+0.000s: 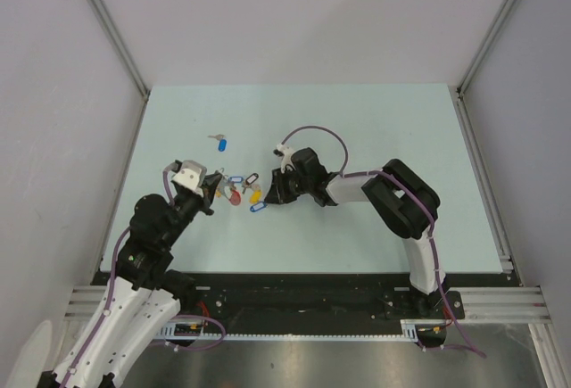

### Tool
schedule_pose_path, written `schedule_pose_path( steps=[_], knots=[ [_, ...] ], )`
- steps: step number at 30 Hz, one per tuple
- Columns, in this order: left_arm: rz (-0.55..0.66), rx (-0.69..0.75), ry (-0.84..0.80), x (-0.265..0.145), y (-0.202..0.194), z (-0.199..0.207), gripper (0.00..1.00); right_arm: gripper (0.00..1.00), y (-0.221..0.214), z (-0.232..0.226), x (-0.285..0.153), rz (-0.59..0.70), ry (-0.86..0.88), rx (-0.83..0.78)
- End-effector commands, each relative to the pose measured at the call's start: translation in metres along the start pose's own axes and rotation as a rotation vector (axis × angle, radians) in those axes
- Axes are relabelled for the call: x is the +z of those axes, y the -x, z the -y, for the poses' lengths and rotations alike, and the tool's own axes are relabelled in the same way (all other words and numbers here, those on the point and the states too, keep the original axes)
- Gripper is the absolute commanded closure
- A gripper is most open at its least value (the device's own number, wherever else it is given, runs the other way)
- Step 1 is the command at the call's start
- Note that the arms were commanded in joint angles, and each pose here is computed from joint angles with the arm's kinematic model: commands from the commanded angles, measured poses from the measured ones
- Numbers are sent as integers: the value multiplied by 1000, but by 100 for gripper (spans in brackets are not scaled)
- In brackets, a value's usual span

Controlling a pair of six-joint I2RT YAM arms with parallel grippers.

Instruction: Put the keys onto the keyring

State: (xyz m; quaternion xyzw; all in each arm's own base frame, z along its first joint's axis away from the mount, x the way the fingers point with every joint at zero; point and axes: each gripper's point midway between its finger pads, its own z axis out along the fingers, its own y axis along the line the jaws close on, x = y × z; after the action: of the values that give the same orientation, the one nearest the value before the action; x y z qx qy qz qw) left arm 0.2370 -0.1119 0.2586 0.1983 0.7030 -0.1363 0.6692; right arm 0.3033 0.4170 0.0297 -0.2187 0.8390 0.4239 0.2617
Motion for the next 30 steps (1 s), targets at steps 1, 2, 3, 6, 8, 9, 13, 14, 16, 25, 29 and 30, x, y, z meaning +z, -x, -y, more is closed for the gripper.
schedule_pose_path(
  steps=[1, 2, 3, 6, 8, 9, 13, 14, 16, 25, 29, 30],
  knots=[
    [45, 4, -7, 1, 11, 0, 100, 81, 5, -7, 4, -10, 25, -19],
    [45, 6, -9, 0, 11, 0, 100, 81, 6, -8, 3, -9, 29, -27],
    [44, 6, -9, 1, 11, 1, 100, 82, 6, -9, 3, -10, 28, -30],
    [42, 4, -10, 1, 10, 1, 100, 82, 6, -11, 2, -16, 33, -37],
    [41, 4, -12, 1, 10, 1, 100, 82, 6, -11, 2, -20, 35, -38],
    [39, 6, -12, 1, 9, 1, 99, 82, 5, -11, 2, -23, 35, -38],
    [39, 6, -12, 1, 9, 1, 100, 88, 6, -12, 1, -23, 39, -42],
    [39, 6, -12, 1, 9, 1, 100, 89, 7, -13, 1, -21, 41, -43],
    [39, 6, -14, 1, 10, 1, 100, 94, 8, -15, 0, -19, 47, -48],
    [42, 6, -6, 0, 10, 0, 100, 100, 36, -22, -28, 34, -49, -212],
    [50, 8, 1, -1, 12, -1, 99, 100, 56, -27, -54, 133, -145, -336],
    [55, 7, 1, -2, 13, -1, 100, 100, 67, -32, -60, 187, -140, -358]
  ],
)
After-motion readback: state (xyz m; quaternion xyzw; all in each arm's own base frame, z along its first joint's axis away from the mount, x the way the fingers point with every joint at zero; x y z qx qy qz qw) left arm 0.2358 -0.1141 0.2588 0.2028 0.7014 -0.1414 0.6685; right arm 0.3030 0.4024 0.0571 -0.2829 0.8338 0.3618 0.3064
